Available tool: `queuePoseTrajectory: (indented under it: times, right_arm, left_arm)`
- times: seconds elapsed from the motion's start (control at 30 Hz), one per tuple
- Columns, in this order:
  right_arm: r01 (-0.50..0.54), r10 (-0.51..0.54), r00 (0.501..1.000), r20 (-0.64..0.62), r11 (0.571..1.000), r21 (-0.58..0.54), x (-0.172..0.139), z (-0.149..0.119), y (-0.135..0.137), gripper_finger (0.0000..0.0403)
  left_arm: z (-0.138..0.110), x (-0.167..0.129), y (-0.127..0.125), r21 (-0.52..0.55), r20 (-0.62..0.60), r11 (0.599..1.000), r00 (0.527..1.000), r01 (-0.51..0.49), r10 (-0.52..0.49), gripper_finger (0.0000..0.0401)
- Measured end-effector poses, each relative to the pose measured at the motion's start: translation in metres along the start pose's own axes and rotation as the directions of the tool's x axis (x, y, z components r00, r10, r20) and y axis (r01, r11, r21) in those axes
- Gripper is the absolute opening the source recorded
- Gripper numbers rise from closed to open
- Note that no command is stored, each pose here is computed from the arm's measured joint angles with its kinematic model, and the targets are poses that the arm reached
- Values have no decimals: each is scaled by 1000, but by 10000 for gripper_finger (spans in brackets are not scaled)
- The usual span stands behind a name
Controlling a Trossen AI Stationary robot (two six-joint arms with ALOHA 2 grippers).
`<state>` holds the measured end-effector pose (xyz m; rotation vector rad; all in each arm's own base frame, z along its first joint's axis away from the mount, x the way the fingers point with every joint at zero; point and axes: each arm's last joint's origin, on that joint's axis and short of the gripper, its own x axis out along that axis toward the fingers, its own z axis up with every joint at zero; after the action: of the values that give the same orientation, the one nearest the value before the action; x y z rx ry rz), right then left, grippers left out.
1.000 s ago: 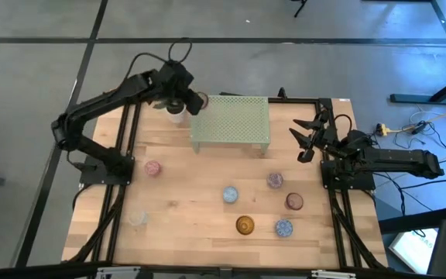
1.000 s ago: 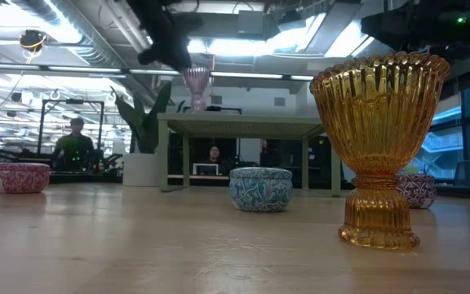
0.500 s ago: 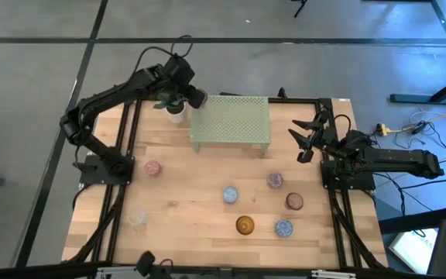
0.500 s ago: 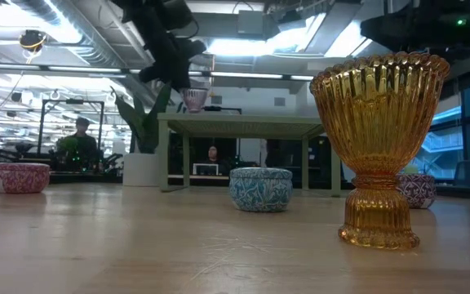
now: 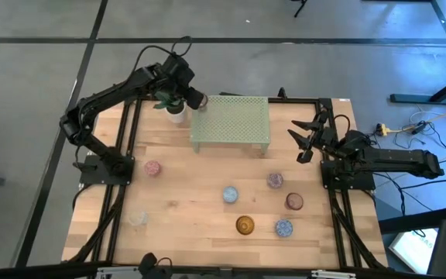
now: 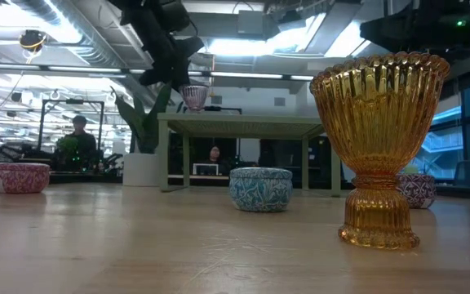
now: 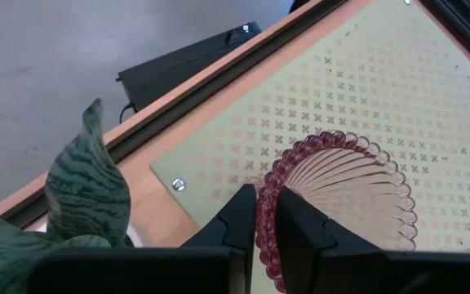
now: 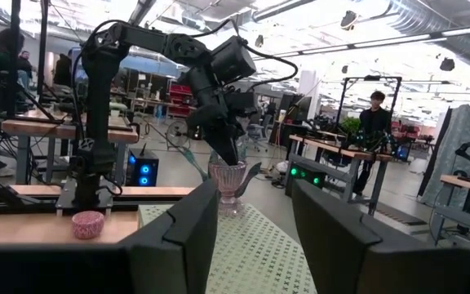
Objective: Pick & Place candle stick holders
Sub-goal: Put the left pink glass candle holder on the shelf
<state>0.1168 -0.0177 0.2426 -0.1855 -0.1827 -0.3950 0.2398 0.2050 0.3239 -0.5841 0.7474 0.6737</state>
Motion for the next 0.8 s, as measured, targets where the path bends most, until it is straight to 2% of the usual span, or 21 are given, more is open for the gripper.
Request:
queuePoseTrajectory:
  times: [0.23,0.57,0.8]
  right_arm:
    - [0,0,1000,2,1000,0,0,0,0,162]
    - [0,0,1000,2,1000,0,0,0,0,162]
    - [0,0,1000,1,1000,0,0,0,0,162]
  left_arm:
    - [0,0,0,4,0,1000,1000,-6,6,31]
    - [0,0,0,9,0,1000,1000,-9,9,67]
    - [2,0,0,30,33,999,999,-32,31,74]
